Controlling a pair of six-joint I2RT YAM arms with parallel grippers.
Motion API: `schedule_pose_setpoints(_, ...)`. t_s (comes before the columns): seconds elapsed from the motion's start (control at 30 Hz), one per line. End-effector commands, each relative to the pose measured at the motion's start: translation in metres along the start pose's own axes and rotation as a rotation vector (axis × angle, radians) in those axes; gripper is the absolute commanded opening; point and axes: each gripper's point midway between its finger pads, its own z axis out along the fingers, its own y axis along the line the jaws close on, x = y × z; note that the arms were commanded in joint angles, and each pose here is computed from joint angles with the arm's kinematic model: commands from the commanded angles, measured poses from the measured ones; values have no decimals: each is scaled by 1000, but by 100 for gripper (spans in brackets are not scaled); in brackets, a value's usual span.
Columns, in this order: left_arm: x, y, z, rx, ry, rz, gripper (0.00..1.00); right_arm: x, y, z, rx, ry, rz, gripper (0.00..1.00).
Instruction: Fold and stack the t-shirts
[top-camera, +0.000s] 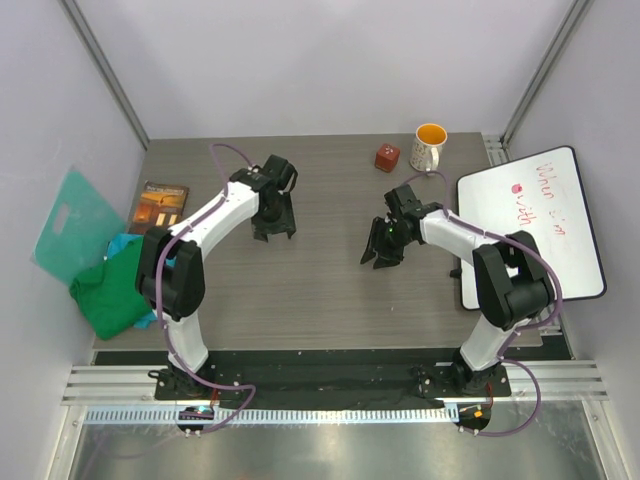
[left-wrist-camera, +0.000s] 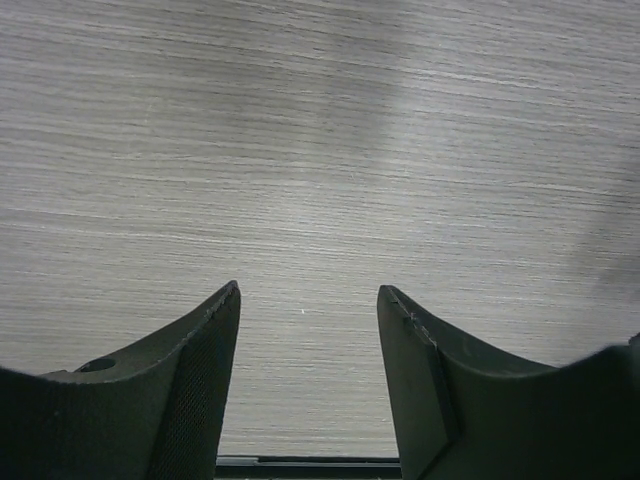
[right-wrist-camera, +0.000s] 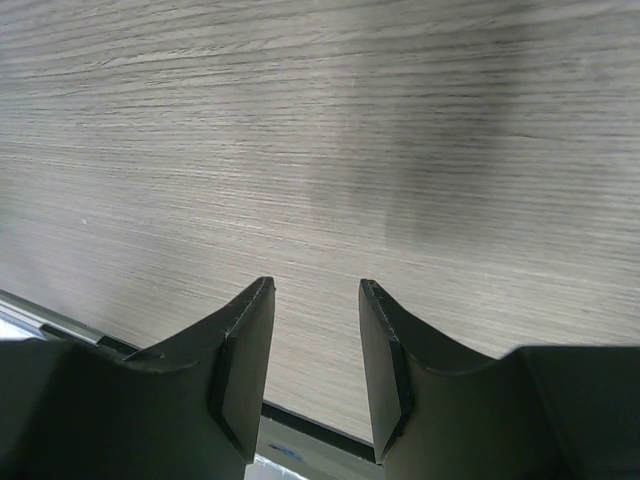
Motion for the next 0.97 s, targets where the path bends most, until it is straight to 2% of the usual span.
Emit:
schedule_pose_setpoints(0.0,-8,-9,-13,59,-23,5,58,-9,2,8,-16,-33,-5,45)
schedule_pose_setpoints(0.7,-11,-13,-10,54,5,14,58,-12,12,12,-60,-12,-16,45)
schedule_pose_setpoints(0.8,-10,-13,-8,54,5,14,55,-14,13,10,-58,-23,-20,45)
schedule_pose_setpoints(0.93,-15,-9,-13,36,-28,10,59,-16,15,8,-61,-24,-26,45)
